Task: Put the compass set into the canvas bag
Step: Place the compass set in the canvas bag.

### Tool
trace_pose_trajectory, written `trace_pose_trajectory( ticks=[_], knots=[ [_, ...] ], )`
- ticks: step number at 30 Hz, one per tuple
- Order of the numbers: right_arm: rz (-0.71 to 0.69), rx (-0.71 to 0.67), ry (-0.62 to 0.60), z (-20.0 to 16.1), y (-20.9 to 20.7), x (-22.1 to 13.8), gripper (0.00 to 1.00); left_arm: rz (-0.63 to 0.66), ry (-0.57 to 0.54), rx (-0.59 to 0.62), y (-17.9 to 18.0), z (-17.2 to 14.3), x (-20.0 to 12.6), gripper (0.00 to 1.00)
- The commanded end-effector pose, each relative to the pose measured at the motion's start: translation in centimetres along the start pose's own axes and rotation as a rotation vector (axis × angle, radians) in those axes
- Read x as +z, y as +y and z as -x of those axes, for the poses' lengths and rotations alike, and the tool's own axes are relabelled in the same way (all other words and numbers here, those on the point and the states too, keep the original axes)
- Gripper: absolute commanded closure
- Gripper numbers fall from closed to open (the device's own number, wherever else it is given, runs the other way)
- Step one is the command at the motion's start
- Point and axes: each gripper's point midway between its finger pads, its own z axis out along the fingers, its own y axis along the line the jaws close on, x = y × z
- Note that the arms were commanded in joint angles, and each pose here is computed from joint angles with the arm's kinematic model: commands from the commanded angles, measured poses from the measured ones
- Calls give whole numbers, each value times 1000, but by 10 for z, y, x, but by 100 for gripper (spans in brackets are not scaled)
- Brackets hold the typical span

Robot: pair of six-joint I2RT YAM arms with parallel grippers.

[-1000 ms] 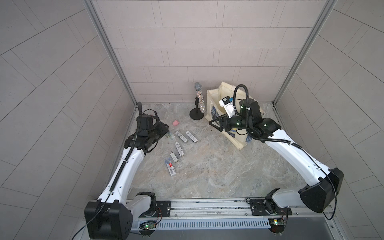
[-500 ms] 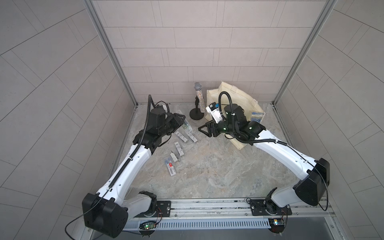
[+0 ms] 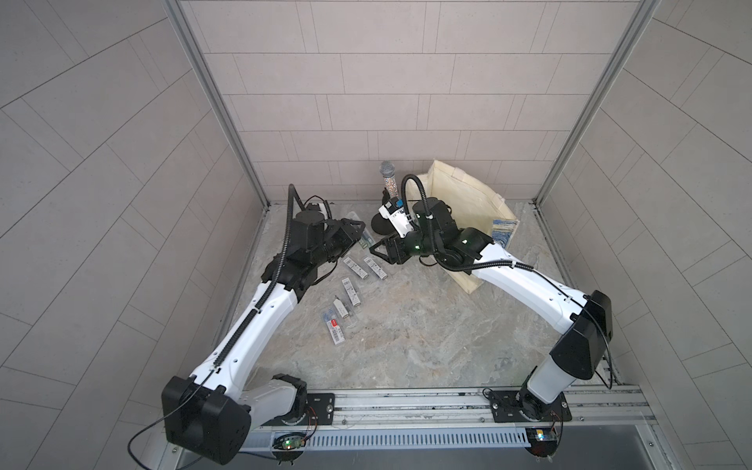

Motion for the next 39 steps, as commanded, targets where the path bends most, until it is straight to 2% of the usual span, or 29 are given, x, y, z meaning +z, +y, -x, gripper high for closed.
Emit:
trace_pose_trajectory(
  ticks=[1,7,13,22,25,28,31,34,39],
  knots=[
    [17,8,35,-7,3,7,51,-67,-18,6,-18,6,-1,80],
    [9,15,65,-10,0,18,52,-70,-21,7,-20,7,-2,81],
    [14,12,65,-10,0,21,61,-62,-16,6,-16,5,-1,80],
    [-2,-1,69,-11,-3,19,67,-56,-16,3,-13,4,1,81],
    [-8,-2,66,-10,-3,18,73,-57,-17,3,-13,4,0,81],
    [-14,-6,68,-10,-4,18,83,-58,-13,3,-13,3,0,81],
    [-19,-7,71,-11,-5,16,89,-53,-27,4,-11,5,0,72],
    [-31,-7,76,-12,-7,15,90,-52,-55,3,-9,8,-3,54],
    [-61,-20,78,-10,-13,8,100,-35,-99,66,-13,16,-15,38]
  ],
)
